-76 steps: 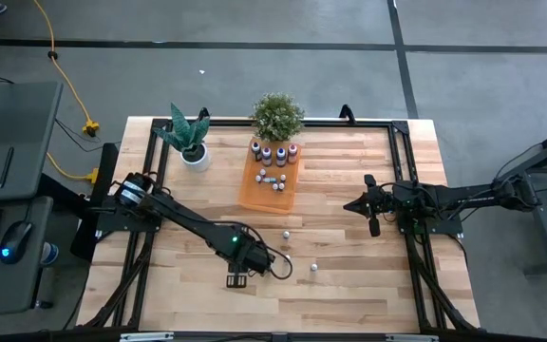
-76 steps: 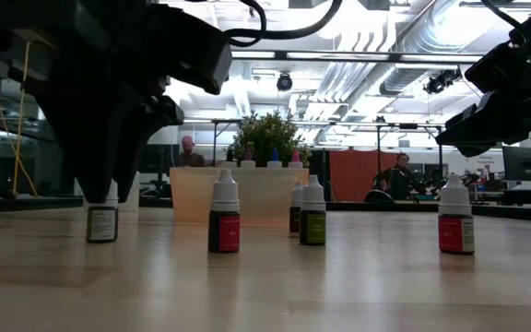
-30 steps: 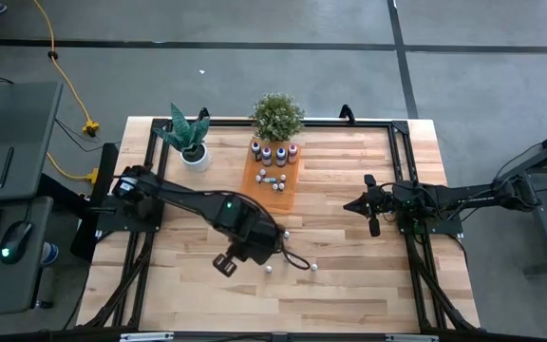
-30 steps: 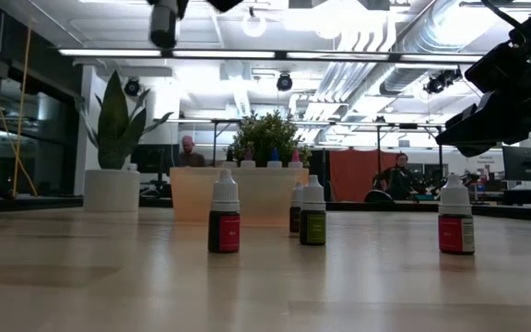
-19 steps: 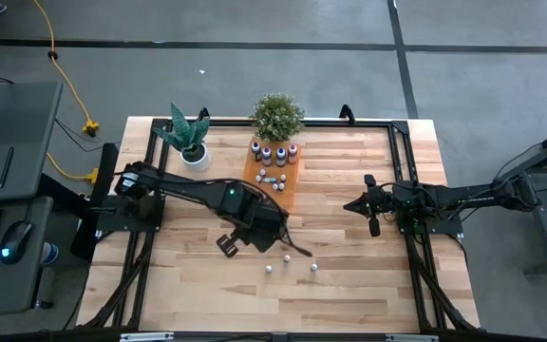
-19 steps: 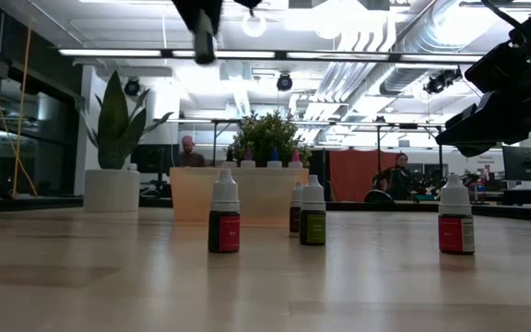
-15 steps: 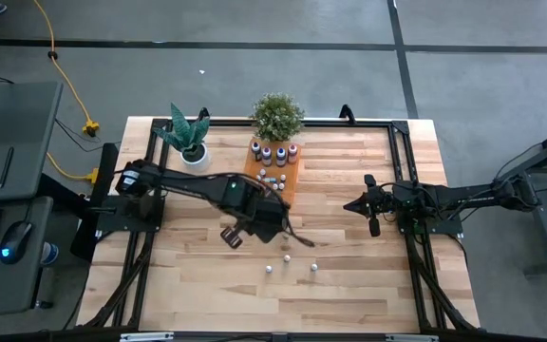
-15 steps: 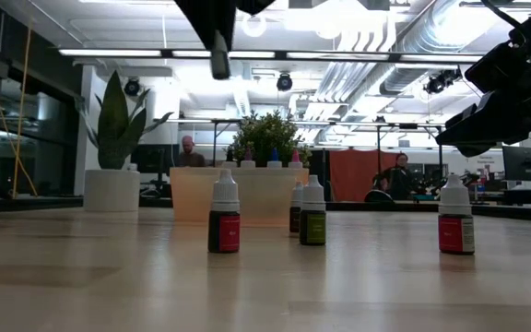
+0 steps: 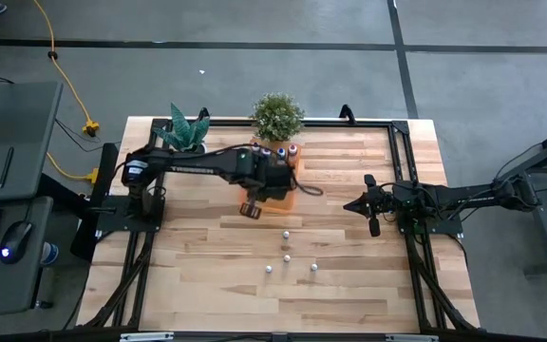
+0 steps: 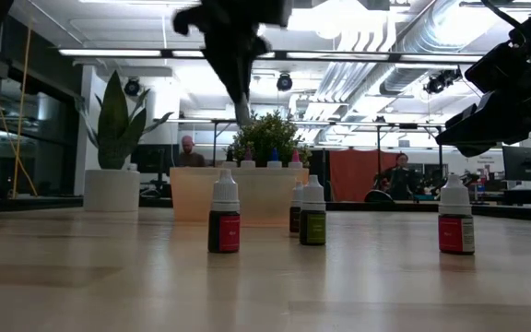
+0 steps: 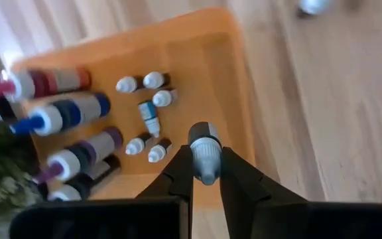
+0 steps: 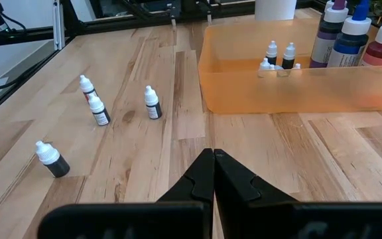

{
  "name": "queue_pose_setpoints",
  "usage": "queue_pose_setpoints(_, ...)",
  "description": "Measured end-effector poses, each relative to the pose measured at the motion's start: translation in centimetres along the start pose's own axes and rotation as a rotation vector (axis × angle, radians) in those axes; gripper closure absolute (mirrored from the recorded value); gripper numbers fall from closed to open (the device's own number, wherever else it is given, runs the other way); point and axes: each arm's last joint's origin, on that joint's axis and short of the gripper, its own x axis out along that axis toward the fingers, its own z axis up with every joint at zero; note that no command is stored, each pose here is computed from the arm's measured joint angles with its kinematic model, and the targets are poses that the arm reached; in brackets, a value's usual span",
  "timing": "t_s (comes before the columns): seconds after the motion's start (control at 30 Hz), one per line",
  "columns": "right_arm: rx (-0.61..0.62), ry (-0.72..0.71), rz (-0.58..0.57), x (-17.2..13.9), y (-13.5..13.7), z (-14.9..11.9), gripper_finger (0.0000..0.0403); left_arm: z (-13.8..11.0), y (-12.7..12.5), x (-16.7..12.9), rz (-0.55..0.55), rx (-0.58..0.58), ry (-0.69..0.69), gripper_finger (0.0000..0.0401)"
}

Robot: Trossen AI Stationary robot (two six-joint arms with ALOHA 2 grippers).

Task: Pick & Place food coloring
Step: Put the small black food coloring bottle into the orange bin

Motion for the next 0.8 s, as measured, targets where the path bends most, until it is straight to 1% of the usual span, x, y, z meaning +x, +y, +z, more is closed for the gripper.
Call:
queue_pose_setpoints(0.1,0.000,0.000,0.000,0.0,0.0,0.0,0.0402,-0.4,0.9,1.7,0.005,-0.165,-0.001,0.0359)
queue_pose_setpoints(0.23,0.000,0.000,0.000,0.0,0.0,0.0,0.0402,-1.2,1.9,3.9,0.013,-0.437,0.003,0.0357)
queue_pose_setpoints(0.43,0.000,0.000,0.000,0.0,0.0,0.0,0.0402,-2.8,2.4,7.3,0.019,-0.720,0.039,0.0355)
queue_pose_setpoints(0.5,0.000,0.000,0.000,0.0,0.0,0.0,0.0402,-3.0,2.4,8.2,0.020,-0.774,0.023,0.0354)
queue_pose_setpoints(0.67,0.000,0.000,0.000,0.0,0.0,0.0,0.0402,-3.6,2.3,9.9,0.015,-0.848,-0.001,0.0354)
queue_pose_setpoints(0.8,0.000,0.000,0.000,0.0,0.0,0.0,0.0402,-4.1,2.2,11.0,0.022,-0.864,0.000,0.0354)
